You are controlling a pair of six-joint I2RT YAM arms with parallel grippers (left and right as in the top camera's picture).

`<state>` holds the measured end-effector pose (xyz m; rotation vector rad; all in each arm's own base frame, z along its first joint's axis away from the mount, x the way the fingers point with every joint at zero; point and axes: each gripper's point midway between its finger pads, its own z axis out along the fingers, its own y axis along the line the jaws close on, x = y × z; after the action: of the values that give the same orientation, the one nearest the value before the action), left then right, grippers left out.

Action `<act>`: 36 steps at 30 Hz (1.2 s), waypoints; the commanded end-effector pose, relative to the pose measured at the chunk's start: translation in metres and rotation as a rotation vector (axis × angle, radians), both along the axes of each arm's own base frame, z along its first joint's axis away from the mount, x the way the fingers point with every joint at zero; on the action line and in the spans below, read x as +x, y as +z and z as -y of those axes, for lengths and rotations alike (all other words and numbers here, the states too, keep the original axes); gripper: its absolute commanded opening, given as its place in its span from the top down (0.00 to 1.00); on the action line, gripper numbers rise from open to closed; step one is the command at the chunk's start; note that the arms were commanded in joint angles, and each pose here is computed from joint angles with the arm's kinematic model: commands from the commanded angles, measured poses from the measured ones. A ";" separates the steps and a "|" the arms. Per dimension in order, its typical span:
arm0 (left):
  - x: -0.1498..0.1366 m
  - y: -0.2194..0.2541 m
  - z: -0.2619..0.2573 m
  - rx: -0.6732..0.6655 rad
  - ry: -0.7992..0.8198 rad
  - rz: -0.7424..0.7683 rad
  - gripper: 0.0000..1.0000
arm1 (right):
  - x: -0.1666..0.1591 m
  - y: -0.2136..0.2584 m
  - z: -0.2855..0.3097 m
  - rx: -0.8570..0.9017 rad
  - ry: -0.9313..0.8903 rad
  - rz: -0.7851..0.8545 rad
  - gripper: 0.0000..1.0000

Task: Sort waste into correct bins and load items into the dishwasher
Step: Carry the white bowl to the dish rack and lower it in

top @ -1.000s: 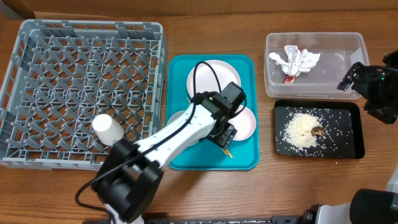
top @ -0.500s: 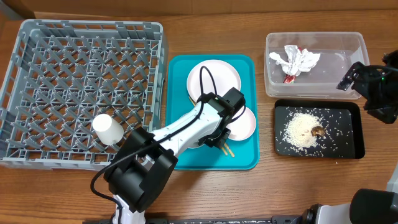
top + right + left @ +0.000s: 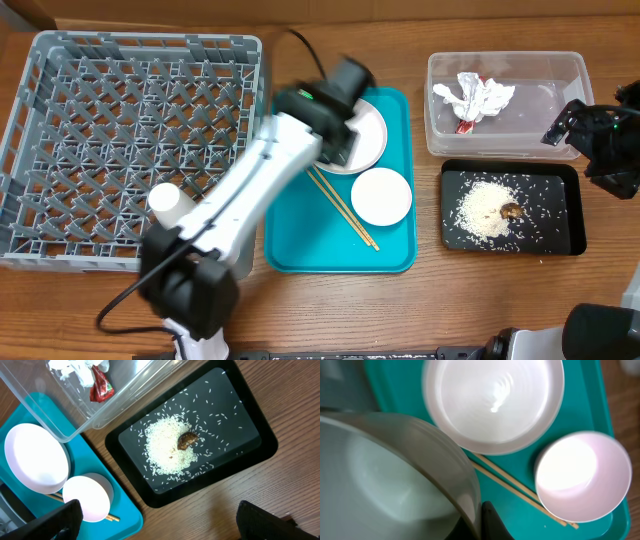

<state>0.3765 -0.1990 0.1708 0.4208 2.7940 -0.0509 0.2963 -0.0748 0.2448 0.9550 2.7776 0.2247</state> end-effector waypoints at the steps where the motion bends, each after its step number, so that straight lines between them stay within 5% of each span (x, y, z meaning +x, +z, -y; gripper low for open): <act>1: 0.016 0.033 -0.022 -0.175 -0.019 0.008 0.96 | 0.001 0.012 -0.001 -0.010 0.009 0.042 0.00; 15: 0.045 0.075 -0.135 -0.799 -0.015 0.035 0.96 | 0.001 0.012 -0.001 -0.010 0.009 0.042 0.00; 24: 0.053 0.052 -0.176 -0.981 0.073 -0.014 0.96 | 0.000 0.011 -0.001 -0.009 0.009 0.038 0.00; 36: 0.060 -0.009 -0.220 -1.053 0.201 -0.105 0.96 | -0.001 0.011 -0.001 -0.010 0.016 0.035 0.00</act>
<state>0.4349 0.0080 0.1805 -0.1283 2.4221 -1.4259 0.2940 -0.0739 0.2443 0.9545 2.7884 0.2249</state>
